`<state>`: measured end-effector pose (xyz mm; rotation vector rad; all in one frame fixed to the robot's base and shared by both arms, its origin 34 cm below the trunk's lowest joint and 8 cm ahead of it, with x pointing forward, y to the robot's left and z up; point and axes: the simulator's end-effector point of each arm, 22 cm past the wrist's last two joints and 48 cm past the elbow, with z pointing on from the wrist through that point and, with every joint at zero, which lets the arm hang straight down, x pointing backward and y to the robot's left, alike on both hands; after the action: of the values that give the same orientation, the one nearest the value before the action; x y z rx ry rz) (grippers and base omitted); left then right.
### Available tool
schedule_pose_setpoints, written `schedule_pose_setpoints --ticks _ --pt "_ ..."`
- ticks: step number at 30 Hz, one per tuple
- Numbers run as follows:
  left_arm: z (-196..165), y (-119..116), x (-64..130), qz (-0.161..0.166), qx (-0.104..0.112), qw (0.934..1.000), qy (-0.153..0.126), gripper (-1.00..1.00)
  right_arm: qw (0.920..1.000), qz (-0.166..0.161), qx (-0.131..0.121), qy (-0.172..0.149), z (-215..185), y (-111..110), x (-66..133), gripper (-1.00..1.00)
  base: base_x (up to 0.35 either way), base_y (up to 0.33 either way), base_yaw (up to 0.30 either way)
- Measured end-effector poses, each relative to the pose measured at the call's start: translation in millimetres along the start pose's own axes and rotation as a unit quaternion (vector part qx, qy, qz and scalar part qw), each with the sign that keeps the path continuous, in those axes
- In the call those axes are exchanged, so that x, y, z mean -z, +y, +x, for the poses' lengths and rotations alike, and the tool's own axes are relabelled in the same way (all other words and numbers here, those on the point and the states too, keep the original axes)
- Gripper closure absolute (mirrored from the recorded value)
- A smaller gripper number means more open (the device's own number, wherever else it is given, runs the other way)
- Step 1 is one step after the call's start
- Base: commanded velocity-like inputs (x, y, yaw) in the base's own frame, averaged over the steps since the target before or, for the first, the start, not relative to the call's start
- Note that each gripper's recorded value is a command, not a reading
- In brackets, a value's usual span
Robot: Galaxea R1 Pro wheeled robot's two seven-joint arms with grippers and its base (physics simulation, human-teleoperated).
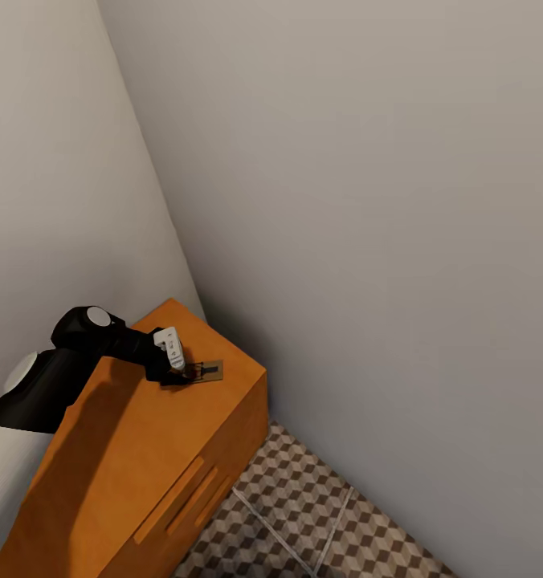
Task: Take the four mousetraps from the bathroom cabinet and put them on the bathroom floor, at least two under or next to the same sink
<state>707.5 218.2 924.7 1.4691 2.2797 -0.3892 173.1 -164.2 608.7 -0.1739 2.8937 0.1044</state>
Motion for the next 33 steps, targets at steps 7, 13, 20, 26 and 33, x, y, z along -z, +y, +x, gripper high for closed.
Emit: schedule_pose_setpoints --ticks 7,13,20,26,33 --pt "0.1 -0.1 -0.1 0.0 0.0 1.0 0.0 -1.0 1.0 0.0 0.0 0.0 0.0 -0.1 0.0 1.0 0.0 0.0 0.0" --pt "-0.1 0.0 0.1 0.0 0.0 1.0 0.0 -1.0 1.0 0.0 0.0 0.0 0.0 -0.1 0.0 1.0 0.0 0.0 0.0" --pt "0.4 -0.2 0.0 -0.001 -0.001 1.0 0.001 -1.0 1.0 0.0 0.0 0.0 0.1 -0.1 0.1 1.0 0.078 -0.05 0.0" --pt "1.9 0.6 -0.3 -0.002 -0.001 1.0 0.005 -1.0 1.0 0.0 0.0 0.0 0.0 -0.1 0.0 1.0 0.072 -0.053 0.0" --pt "2.4 1.2 -0.2 -0.003 -0.002 1.0 0.006 -1.0 1.0 0.0 0.0 0.0 0.0 -0.1 0.0 1.0 0.007 -0.005 0.0"
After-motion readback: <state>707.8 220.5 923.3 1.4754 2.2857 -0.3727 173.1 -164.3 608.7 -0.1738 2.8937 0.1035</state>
